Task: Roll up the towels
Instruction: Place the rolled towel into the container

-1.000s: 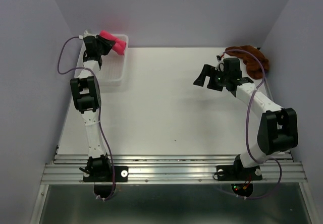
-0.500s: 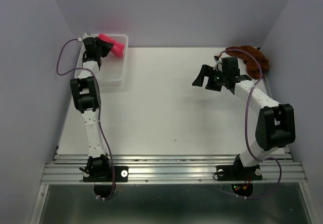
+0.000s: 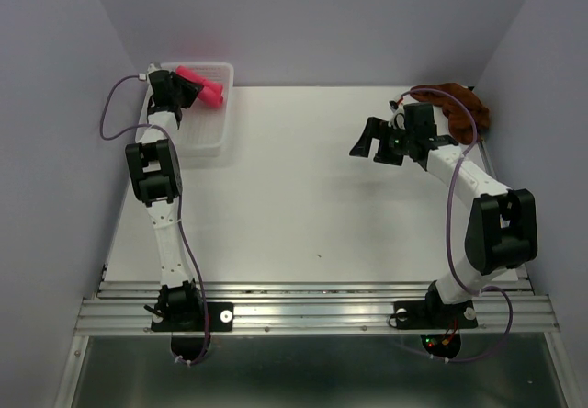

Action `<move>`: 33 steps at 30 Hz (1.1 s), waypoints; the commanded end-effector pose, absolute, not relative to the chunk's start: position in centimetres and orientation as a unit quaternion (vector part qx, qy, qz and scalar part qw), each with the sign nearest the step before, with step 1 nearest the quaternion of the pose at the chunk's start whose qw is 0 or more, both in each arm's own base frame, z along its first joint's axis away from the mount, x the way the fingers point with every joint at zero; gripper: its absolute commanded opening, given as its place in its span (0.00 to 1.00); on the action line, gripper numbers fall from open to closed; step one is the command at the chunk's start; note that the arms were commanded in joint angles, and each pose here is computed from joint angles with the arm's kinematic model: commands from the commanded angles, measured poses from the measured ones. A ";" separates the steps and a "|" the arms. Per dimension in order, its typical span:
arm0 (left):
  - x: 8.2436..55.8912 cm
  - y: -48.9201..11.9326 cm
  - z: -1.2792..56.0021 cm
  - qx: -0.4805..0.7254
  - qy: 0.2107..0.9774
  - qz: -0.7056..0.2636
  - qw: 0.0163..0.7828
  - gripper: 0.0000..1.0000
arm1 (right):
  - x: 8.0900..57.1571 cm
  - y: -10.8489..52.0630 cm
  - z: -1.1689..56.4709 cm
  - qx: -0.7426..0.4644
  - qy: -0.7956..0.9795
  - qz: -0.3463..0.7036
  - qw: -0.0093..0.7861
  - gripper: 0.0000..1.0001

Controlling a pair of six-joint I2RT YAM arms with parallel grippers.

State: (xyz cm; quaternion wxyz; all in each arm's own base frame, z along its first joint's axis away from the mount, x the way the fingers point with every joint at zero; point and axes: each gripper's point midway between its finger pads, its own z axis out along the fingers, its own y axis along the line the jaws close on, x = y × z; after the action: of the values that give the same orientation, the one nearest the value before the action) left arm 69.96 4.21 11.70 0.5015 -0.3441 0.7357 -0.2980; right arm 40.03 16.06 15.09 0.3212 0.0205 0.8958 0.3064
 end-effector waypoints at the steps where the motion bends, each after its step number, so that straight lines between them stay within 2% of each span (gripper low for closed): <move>1: 69.8 5.3 13.7 -0.343 0.728 -0.284 0.521 0.14 | 41.3 16.4 17.4 0.002 0.883 0.316 0.347 1.00; 7: 69.1 5.4 11.7 -0.359 0.743 -0.272 0.495 0.24 | 41.2 16.4 17.3 0.006 0.884 0.315 0.346 1.00; 9: 68.9 5.4 10.9 -0.370 0.746 -0.272 0.482 0.34 | 41.2 16.4 17.2 0.008 0.885 0.314 0.344 1.00; 10: 68.8 5.4 10.6 -0.375 0.747 -0.271 0.478 0.34 | 41.2 16.4 17.2 0.008 0.885 0.314 0.343 1.00; 13: 68.7 5.3 10.1 -0.385 0.748 -0.273 0.468 0.49 | 41.2 16.4 17.2 0.008 0.885 0.314 0.344 1.00; 17: 68.5 5.3 10.4 -0.391 0.746 -0.273 0.465 0.57 | 41.2 16.3 16.9 0.007 0.886 0.312 0.342 1.00; 19: 68.5 5.5 10.6 -0.398 0.745 -0.269 0.463 0.70 | 41.1 16.3 16.7 0.007 0.887 0.313 0.339 1.00; 29: 67.9 5.2 12.1 -0.407 0.740 -0.277 0.459 0.73 | 41.0 16.5 16.4 0.004 0.888 0.317 0.335 1.00; 33: 67.4 5.1 13.1 -0.406 0.742 -0.279 0.456 0.82 | 41.0 16.5 16.6 0.001 0.887 0.316 0.337 1.00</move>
State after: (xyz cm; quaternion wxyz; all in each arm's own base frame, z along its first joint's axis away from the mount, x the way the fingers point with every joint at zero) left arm 67.85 4.75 7.44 0.4286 -0.4142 0.7560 -0.2704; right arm 40.25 16.22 15.10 0.3193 0.0168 0.8956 0.3094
